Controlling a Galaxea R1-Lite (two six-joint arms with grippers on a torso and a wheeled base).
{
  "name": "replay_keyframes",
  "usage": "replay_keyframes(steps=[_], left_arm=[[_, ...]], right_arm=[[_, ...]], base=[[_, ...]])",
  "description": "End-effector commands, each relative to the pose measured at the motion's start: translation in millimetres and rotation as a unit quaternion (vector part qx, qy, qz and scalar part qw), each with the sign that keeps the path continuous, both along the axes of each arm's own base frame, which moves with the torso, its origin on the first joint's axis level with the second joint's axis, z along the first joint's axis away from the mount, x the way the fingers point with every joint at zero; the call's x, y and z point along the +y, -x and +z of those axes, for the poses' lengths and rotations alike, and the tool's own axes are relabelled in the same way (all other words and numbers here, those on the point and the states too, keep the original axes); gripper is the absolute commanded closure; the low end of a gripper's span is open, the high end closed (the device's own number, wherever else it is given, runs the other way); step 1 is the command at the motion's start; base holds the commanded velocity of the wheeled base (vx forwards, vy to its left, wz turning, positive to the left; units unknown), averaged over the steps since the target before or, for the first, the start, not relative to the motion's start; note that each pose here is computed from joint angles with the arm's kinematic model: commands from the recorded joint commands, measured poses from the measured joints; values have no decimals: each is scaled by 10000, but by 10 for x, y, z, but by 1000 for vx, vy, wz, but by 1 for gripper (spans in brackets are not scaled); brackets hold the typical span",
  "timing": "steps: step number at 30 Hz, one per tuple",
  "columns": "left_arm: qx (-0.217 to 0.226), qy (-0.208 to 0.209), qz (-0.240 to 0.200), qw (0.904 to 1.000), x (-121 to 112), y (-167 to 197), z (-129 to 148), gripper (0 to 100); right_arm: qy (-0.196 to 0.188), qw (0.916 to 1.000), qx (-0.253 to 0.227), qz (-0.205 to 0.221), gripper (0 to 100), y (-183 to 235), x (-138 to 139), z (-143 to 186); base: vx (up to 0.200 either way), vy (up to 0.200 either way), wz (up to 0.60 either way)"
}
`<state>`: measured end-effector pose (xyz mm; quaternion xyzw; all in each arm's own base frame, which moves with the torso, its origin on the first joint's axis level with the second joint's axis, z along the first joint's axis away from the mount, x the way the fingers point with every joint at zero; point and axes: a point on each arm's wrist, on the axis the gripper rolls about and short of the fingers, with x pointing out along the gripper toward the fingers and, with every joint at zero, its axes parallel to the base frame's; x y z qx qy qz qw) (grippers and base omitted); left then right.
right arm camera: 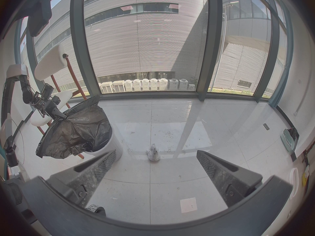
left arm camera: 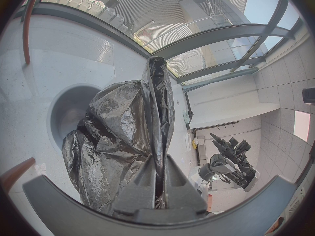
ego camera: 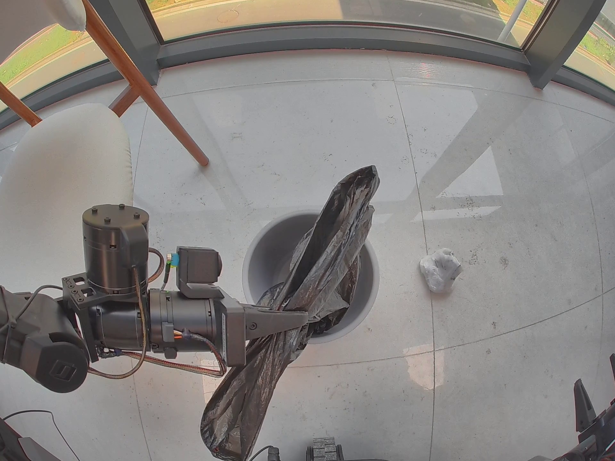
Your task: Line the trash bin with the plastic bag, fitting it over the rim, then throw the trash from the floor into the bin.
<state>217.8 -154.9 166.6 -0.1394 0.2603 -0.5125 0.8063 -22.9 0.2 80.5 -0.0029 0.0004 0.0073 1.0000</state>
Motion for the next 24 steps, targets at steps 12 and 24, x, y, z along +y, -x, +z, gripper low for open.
replay_keyframes(steps=[12, 24], left_arm=[[-179, -291, 574, 9978, -123, 157, -10, 100], [-193, -438, 527, 9975, -289, 234, -61, 100]], right_arm=[[-13, 10000, 11, -4, 0, -1, 0, -53], [-464, 9870, 399, 1489, 0, -205, 0, 582]], base=[[0, 0, 0], [0, 0, 0]])
